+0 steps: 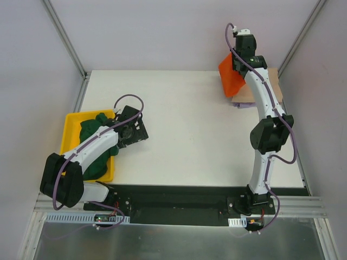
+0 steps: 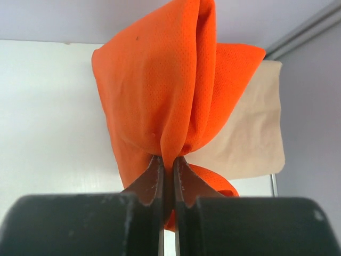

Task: Fold and stack the t-shirts
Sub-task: Put the neatly folded tshirt into the corner of the board with the right arm

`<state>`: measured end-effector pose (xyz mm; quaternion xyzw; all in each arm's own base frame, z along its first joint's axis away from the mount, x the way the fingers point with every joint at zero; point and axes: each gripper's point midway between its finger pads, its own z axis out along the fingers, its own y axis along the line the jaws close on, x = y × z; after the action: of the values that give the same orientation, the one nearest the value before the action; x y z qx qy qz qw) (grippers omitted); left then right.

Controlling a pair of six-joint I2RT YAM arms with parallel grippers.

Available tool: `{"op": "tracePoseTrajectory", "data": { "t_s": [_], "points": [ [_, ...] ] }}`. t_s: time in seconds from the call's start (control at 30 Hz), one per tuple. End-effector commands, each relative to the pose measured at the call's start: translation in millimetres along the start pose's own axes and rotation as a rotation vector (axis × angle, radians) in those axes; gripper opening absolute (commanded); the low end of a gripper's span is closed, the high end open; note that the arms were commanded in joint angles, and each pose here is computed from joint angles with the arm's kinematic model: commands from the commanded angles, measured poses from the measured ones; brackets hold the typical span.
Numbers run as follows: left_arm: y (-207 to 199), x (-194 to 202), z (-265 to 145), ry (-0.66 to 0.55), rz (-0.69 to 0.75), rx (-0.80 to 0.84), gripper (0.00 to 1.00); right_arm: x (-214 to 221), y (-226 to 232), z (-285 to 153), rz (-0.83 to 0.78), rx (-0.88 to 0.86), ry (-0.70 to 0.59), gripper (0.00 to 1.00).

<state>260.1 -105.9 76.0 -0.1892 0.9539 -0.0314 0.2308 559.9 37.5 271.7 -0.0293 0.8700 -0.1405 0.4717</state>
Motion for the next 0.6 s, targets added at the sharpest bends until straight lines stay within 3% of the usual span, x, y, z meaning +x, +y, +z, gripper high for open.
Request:
{"op": "tracePoseTrajectory", "data": {
  "t_s": [0.0, 0.37, 0.57],
  "points": [
    [-1, -11, -13, -0.036, -0.008, 0.027, 0.99, -50, 0, -36, 0.047, -0.064, -0.151, 0.01],
    [0, -5, -11, -0.019, -0.023, 0.028, 0.99, -70, 36, -31, 0.079, -0.246, -0.207, 0.00],
    [0, -5, -8, -0.012, -0.021, 0.019, 0.99, -57, 20, -7, 0.056, -0.174, -0.173, 0.01]
  ]
}}
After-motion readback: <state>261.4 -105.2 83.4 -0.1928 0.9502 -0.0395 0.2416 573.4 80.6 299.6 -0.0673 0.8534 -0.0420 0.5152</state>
